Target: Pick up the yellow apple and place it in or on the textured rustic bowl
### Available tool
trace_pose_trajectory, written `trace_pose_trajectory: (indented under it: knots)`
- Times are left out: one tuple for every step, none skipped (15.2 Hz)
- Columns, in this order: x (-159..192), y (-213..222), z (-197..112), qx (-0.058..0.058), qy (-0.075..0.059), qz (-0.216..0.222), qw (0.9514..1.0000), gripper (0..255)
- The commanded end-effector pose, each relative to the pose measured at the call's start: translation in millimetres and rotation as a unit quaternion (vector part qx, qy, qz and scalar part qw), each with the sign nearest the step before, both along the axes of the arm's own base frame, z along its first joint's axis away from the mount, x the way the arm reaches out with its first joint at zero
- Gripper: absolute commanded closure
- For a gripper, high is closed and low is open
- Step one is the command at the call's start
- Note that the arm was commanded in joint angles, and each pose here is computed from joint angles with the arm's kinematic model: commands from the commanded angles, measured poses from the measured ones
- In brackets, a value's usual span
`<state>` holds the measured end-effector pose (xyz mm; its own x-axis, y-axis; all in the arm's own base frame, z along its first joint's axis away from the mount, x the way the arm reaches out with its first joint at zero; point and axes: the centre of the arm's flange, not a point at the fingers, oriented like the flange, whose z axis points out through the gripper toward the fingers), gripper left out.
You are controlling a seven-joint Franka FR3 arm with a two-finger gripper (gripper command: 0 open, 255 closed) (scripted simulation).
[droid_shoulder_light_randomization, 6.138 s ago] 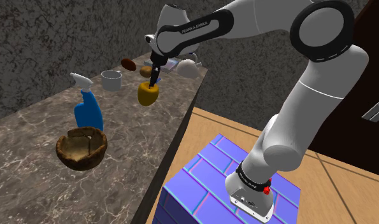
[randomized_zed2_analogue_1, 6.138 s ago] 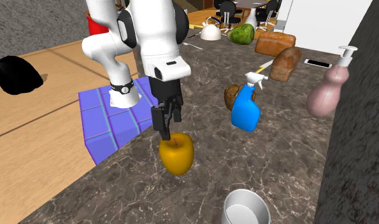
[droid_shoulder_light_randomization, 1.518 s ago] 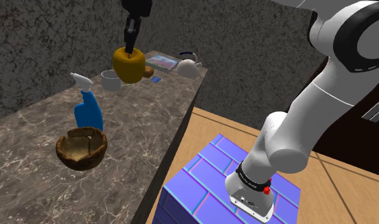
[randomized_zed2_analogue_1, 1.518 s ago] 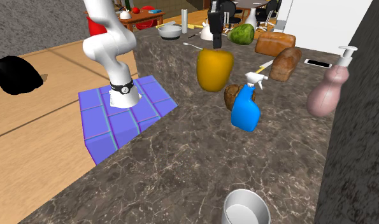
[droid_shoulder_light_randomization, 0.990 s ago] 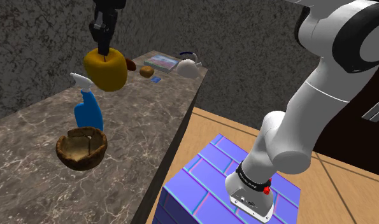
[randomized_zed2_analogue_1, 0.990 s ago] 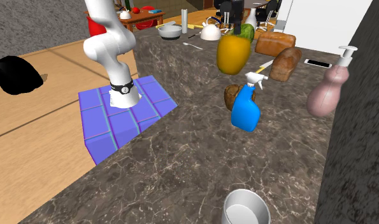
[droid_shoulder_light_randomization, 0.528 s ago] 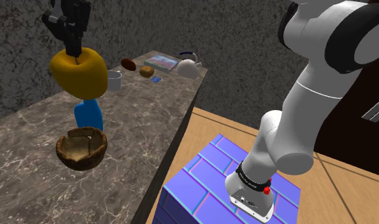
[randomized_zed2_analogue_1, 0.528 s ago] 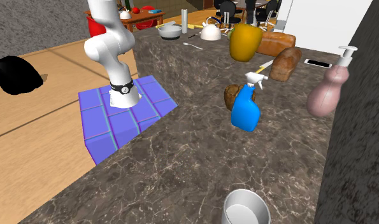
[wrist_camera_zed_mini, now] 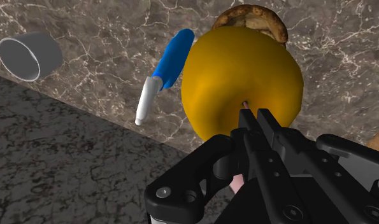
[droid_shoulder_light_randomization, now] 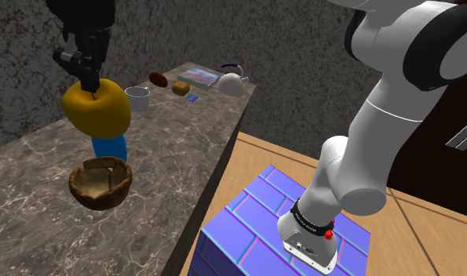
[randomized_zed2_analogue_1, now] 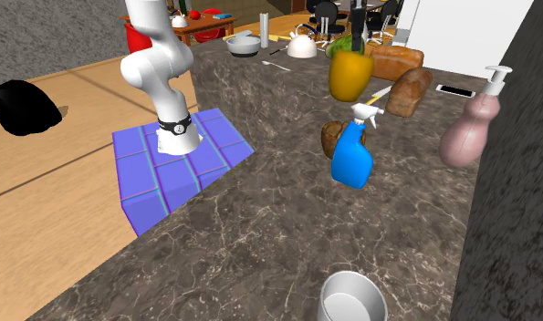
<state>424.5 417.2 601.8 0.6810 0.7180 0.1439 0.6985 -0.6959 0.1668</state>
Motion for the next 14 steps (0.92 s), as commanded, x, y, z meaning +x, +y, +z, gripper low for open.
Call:
trace_pose_trajectory:
  knots:
    - [0,0,-11,0.0,0.0,0.0,1.0,255]
    - [0,0,-16,0.0,0.0,0.0,1.0,255]
    - [0,0,-21,0.0,0.0,0.0,1.0,255]
    - [0,0,-26,0.0,0.0,0.0,1.0,255]
    - [0,0,-32,0.0,0.0,0.0,1.0,255]
    - [0,0,-37,0.0,0.0,0.0,1.0,255]
    - [0,0,-42,0.0,0.0,0.0,1.0,255]
    - [0,0,-48,0.0,0.0,0.0,1.0,255]
    - [0,0,-53,0.0,0.0,0.0,1.0,255]
    - [0,0,-58,0.0,0.0,0.0,1.0,255]
    - [0,0,-63,0.0,0.0,0.0,1.0,255]
    - [0,0,-69,0.0,0.0,0.0,1.0,255]
    - [0,0,-74,0.0,0.0,0.0,1.0,255]
    - [0,0,-79,0.0,0.0,0.0,1.0,255]
